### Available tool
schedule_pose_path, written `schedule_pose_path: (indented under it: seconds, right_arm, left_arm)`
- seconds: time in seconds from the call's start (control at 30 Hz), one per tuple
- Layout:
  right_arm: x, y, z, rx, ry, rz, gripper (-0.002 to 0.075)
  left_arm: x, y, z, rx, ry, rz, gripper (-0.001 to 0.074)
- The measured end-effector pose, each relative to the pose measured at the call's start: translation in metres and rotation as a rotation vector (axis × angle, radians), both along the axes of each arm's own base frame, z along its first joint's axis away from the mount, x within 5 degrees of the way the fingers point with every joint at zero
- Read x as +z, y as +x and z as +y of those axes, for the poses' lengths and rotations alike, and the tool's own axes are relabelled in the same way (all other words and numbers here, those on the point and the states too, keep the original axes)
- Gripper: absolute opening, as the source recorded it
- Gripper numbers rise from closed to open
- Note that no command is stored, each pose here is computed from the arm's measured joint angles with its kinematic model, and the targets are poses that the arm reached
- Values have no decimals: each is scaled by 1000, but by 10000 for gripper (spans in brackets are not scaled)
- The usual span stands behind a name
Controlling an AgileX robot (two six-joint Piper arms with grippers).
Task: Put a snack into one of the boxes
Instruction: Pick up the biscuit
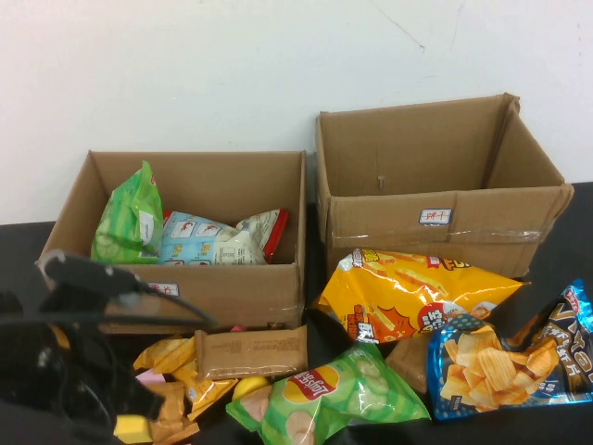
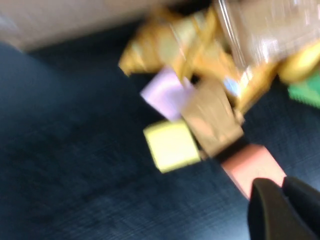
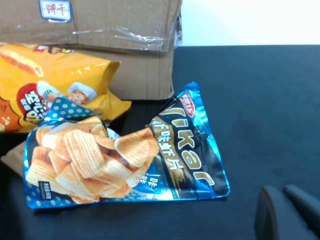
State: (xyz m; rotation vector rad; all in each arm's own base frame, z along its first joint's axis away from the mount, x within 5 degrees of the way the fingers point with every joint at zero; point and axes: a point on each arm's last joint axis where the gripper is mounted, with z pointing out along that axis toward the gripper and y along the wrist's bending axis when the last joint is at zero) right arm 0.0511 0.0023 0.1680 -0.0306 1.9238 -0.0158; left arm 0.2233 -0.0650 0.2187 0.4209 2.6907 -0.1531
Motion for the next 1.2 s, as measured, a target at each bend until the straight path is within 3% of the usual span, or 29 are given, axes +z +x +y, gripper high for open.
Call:
schedule_pose_path:
  seconds: [0.1, 0.27, 0.4, 0.67, 0.9, 1.2]
  right_arm:
    - [0, 0, 0, 0, 0, 0, -1]
    - [0, 0, 0, 0, 0, 0, -1]
    - [0, 0, 0, 0, 0, 0, -1]
    - [0, 0, 0, 0, 0, 0, -1]
    - [0, 0, 0, 0, 0, 0, -1]
    - [0, 0, 0, 0, 0, 0, -1]
  left_arm:
    - [-16, -2, -3, -10, -33, 28, 203]
    - [-35, 13, -8, 36, -69, -3, 544]
    - [-56, 25, -10, 68, -67, -2, 623]
    - [-103, 41, -11, 133, -47, 44, 541]
    - [-116, 47, -10, 194, -58, 28, 430]
    - [-116, 48, -10, 202, -62, 23, 58]
